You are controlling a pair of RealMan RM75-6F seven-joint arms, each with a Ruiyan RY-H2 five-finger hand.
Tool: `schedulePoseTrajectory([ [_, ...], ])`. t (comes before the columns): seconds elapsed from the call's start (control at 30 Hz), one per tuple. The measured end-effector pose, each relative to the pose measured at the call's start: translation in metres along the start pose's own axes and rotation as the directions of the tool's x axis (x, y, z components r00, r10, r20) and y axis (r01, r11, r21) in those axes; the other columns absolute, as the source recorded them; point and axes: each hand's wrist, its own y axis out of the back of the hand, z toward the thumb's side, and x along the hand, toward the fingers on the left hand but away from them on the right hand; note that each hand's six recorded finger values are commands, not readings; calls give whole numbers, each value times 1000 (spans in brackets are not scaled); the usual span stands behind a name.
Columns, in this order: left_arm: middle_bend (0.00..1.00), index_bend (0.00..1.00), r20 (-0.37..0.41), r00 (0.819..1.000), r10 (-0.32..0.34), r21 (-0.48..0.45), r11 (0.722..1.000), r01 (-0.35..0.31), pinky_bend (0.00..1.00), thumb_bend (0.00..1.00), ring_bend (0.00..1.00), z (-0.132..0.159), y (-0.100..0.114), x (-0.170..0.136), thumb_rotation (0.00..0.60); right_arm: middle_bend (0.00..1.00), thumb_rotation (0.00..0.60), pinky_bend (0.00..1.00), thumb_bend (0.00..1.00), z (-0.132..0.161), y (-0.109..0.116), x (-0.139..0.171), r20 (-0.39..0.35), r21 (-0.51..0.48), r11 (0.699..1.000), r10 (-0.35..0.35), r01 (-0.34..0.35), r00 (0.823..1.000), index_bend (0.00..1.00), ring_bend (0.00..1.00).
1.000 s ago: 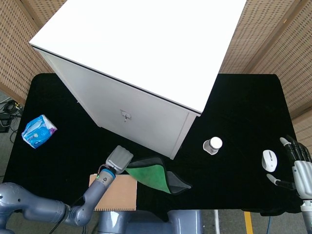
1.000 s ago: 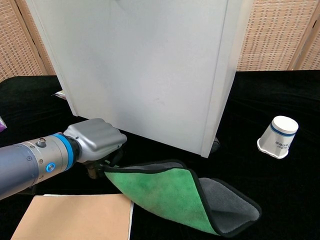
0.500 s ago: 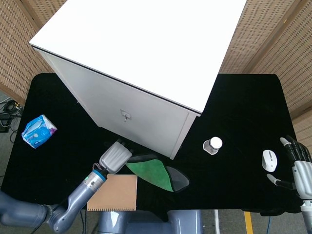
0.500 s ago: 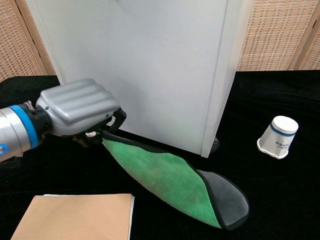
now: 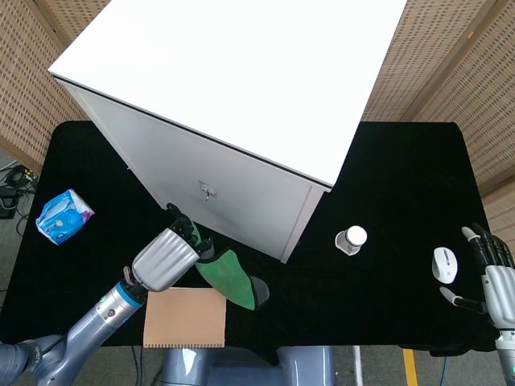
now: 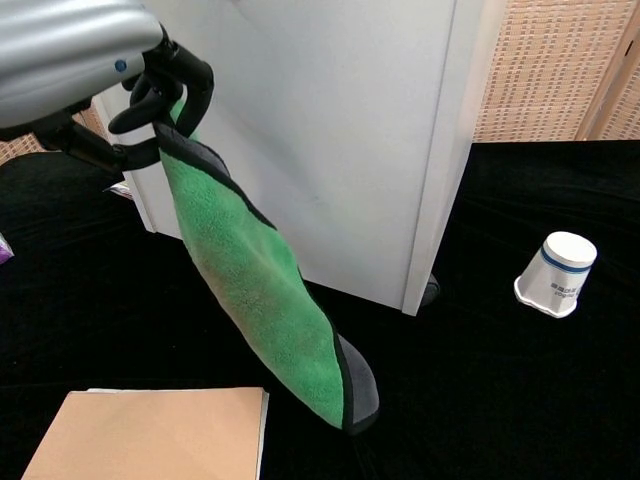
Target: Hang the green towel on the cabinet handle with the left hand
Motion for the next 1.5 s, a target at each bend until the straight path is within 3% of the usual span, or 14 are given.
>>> schedulePoseTrajectory([
  [0.2, 798, 610, 17, 999, 37, 24, 999, -37, 507, 447, 575, 5, 22, 11, 600, 0, 600, 0, 66, 0, 0, 0, -2, -2, 1000, 1, -1, 1000, 0, 0],
  [0.57, 798, 610, 41, 997, 61, 17, 998, -62, 507, 447, 575, 21, 44, 35, 600, 0, 600, 0, 66, -1, 2, 0, 2, -8, 1000, -1, 1, 1000, 0, 0],
  [1.0, 798, 610, 51, 997, 63, 16, 998, -64, 507, 447, 575, 31, 50, 40, 600, 0, 600, 0, 66, -2, 4, 0, 0, -14, 1000, -7, 7, 1000, 0, 0],
  [1.5, 798, 610, 42, 996, 82, 22, 996, -83, 507, 446, 575, 25, 59, 32, 600, 0, 600, 0, 66, -1, 3, 0, -2, -9, 1000, -4, 4, 1000, 0, 0],
])
